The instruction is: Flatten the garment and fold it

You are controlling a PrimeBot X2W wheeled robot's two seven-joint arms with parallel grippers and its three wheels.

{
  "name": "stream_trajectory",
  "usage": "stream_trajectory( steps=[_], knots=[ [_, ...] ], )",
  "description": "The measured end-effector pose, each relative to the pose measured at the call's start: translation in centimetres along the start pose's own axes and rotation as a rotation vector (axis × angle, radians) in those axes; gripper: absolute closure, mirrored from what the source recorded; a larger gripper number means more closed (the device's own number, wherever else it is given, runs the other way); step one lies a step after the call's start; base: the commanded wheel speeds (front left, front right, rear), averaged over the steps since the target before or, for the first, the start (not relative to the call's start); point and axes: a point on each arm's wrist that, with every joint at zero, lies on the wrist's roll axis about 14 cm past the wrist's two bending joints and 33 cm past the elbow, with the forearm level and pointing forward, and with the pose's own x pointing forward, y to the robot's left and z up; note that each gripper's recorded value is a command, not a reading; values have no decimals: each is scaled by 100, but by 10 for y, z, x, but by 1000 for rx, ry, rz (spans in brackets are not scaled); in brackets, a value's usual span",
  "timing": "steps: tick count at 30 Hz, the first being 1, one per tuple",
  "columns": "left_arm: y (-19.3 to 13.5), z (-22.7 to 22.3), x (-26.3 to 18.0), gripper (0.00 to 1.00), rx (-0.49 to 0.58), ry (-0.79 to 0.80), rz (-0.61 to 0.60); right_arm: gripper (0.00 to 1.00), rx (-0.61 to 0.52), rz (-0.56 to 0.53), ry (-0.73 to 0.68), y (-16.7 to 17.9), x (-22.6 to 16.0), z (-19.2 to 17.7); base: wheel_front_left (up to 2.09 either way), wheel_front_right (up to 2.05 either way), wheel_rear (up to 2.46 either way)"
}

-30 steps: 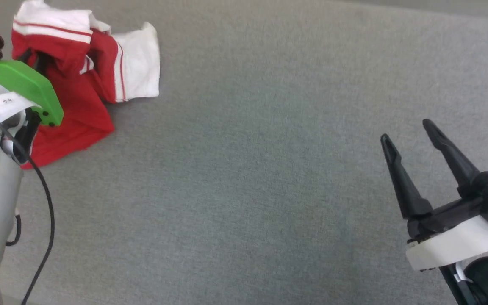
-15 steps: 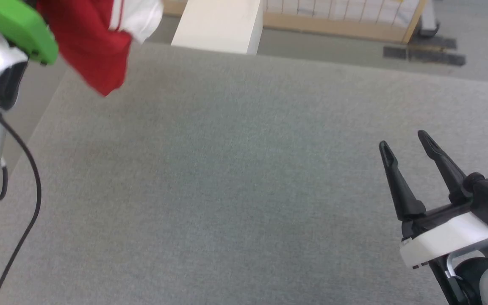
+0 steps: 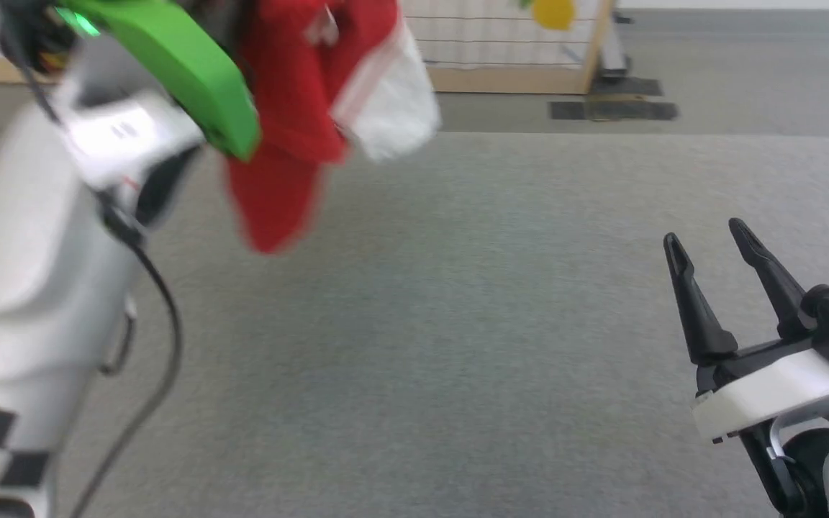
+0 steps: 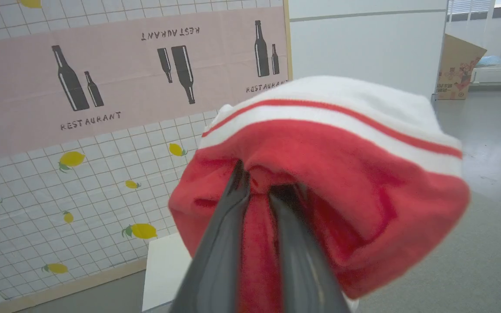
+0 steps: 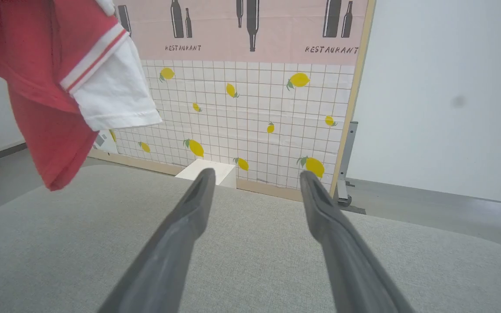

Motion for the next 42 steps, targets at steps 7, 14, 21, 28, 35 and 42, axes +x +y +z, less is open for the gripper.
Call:
stream_trajectory(
  steps=[7,14,21,28,35,42],
  knots=[
    [-85,-60,18,100,-149,69,-146,0,-22,-103,11,-32,-18,-2,0,0,0],
    [-136,-139,24,100,-202,211,-227,0,-21,-158,75,-49,-23,-25,0,0,0],
    [-150,-238,5,100,-168,436,-264,0,-14,-175,133,-54,-18,-48,0,0,0],
    [-148,-265,-3,0,-170,477,-257,0,0,-159,184,-50,-12,-67,0,0,0],
    [-133,-229,-8,0,-221,389,-197,0,-14,-159,172,-54,-17,-57,0,0,0],
    [-68,-191,-40,0,-187,322,11,0,0,-88,165,-31,-19,-49,0,0,0]
  ],
)
